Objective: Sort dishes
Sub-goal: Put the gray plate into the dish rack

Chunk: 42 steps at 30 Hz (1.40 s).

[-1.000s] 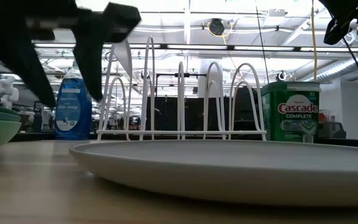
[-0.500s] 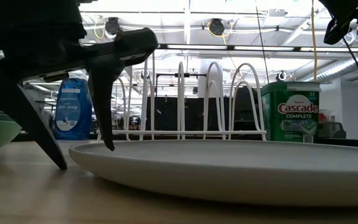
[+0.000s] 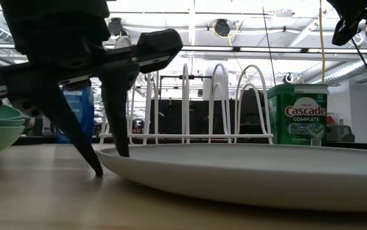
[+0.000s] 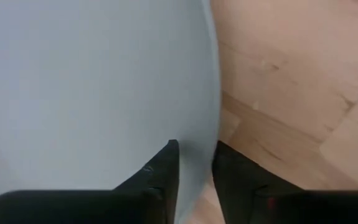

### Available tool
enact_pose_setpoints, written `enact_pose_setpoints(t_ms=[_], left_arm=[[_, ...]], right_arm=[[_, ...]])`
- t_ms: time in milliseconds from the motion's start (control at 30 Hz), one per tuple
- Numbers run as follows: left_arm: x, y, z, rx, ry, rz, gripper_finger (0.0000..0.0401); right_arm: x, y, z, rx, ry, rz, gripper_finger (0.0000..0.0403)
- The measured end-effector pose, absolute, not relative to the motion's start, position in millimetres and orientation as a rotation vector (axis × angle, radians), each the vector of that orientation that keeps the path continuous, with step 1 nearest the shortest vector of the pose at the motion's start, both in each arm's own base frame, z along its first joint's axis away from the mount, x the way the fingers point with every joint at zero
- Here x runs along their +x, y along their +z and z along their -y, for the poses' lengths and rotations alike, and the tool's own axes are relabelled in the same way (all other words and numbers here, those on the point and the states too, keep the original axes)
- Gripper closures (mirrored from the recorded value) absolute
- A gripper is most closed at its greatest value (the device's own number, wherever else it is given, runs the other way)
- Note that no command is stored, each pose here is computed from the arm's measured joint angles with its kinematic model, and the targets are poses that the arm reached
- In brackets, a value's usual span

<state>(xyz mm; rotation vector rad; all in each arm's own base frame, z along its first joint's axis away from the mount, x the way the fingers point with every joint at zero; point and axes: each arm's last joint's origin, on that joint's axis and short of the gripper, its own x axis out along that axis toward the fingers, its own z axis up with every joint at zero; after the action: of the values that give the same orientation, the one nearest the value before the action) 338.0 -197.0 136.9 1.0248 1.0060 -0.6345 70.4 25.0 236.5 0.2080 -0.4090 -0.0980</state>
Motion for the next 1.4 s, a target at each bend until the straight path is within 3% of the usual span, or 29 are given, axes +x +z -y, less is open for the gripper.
enact_pose_setpoints(t_ms=[267,633,900,1400], left_arm=[[343,135,197,1.001,-0.633,-0.996,0.0391],[359,173,206,0.976,-0.626,-0.974,0.0399],[366,215,211,0.946,-0.614,-1.007,0.0400],[351,309,207,0.857,-0.756,-1.112,0.0401]], right_arm=[[70,236,-25,0.207,-0.098,0.408,0.0392],[71,234,-25,0.198,-0.122,0.386,0.0392],[71,234,-25,0.198,-0.119,0.386,0.0392],[71,234,-25,0.199,-0.118,0.387,0.0392]])
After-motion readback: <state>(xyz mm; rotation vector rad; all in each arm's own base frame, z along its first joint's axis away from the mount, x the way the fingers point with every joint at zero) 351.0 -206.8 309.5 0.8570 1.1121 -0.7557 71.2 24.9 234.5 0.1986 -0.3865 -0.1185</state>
